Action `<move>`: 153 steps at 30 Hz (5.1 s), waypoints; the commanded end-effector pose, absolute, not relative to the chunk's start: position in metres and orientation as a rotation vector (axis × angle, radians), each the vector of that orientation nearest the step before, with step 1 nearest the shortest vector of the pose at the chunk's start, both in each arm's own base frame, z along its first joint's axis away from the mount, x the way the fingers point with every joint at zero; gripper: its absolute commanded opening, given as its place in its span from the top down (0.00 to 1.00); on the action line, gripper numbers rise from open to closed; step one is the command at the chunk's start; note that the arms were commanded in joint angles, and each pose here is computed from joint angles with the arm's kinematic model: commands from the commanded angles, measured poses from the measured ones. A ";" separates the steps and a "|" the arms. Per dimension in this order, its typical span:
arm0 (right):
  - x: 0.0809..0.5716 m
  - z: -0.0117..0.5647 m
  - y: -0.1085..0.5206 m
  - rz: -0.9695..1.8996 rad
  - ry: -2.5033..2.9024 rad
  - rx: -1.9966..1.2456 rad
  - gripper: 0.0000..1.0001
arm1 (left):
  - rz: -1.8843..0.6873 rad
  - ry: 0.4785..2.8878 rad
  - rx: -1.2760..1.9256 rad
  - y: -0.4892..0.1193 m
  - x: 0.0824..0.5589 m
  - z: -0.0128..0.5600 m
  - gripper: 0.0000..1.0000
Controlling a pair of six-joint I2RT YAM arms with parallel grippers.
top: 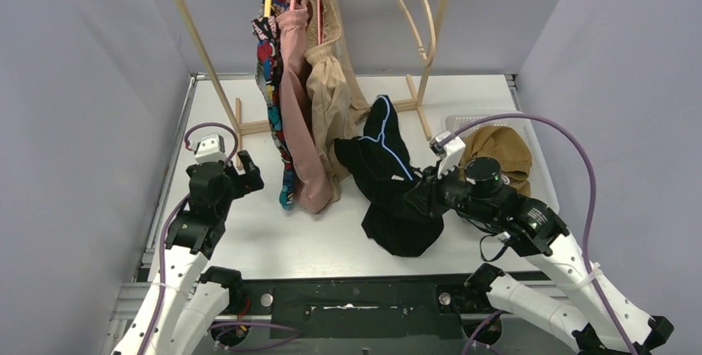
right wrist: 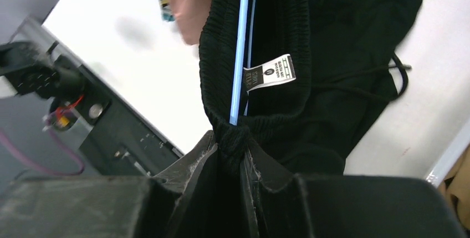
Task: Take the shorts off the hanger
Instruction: Pick up the hanger from the clothes rod, then remove the shorts from the hanger.
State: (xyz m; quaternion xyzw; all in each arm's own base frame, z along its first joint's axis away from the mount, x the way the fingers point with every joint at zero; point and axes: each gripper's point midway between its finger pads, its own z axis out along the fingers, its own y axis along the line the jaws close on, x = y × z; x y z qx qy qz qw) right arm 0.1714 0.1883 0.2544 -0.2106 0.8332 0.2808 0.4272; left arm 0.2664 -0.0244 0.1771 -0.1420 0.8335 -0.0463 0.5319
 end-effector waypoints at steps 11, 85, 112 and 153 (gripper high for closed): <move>0.103 0.381 0.207 1.049 1.596 -0.856 1.00 | -0.123 1.868 -0.353 -0.021 0.275 0.210 0.07; 0.126 0.255 0.279 1.328 1.881 -1.120 1.00 | -0.730 1.832 -0.046 -0.226 0.233 0.296 0.80; 0.122 0.264 0.284 1.340 1.856 -1.108 1.00 | -0.747 1.877 -0.061 -0.228 0.230 0.278 0.73; 0.196 0.323 0.259 0.956 1.926 -0.593 0.34 | -0.496 1.934 -0.175 -0.190 0.240 0.294 1.00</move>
